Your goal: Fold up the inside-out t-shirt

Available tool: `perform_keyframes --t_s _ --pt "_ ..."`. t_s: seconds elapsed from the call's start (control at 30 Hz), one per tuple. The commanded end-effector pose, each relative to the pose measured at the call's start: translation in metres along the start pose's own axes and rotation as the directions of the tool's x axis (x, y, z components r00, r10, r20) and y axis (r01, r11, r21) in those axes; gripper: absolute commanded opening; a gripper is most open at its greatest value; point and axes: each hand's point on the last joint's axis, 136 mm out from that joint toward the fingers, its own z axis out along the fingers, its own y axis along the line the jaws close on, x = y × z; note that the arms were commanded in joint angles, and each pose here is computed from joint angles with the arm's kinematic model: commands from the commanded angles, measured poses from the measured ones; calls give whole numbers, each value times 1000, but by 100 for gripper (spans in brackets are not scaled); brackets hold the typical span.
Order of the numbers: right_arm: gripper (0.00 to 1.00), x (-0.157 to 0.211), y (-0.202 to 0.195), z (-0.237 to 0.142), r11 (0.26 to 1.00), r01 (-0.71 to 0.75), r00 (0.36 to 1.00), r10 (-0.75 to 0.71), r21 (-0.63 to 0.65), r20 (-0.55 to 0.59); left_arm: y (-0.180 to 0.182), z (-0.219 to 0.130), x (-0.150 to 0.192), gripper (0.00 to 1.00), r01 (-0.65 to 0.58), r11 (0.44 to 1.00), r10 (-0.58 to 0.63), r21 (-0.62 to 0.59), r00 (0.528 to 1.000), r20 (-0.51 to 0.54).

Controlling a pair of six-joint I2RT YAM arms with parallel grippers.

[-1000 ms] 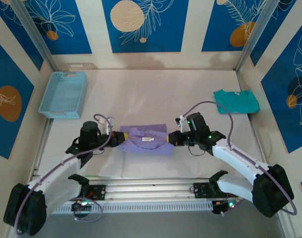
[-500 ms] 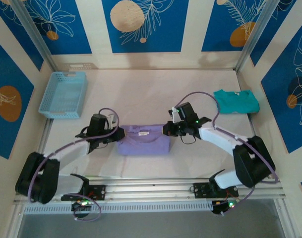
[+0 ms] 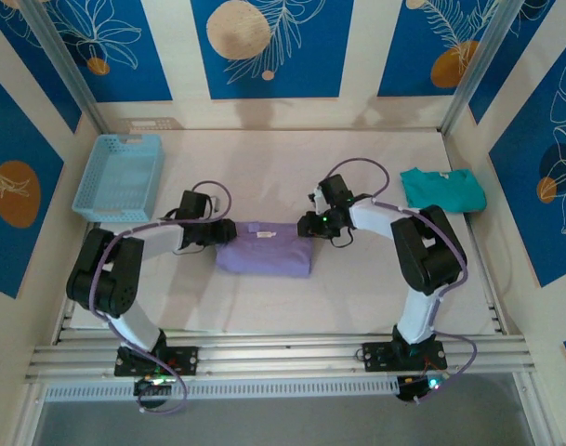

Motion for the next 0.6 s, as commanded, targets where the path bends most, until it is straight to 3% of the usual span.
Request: perform_keyframes --t_s 0.0,0.17,0.3,0.47,0.57 --pt "47 0 -2 -34 1000 7 1000 -7 -4 30 17 -23 -10 55 -32 993 36 -112 999 33" --pt "63 37 16 -45 990 -76 997 74 -118 -15 2 -43 15 68 -18 1000 18 -13 1000 9" --pt "70 54 26 -34 983 -132 991 126 -131 -52 -18 -48 37 73 12 991 -7 130 999 -39" --pt "73 58 22 -13 979 -180 981 172 -94 -88 1 -37 56 66 25 998 -18 58 994 -109" --pt "74 63 25 1 979 -185 978 175 -83 -117 8 -25 66 56 44 998 -37 50 989 -141"
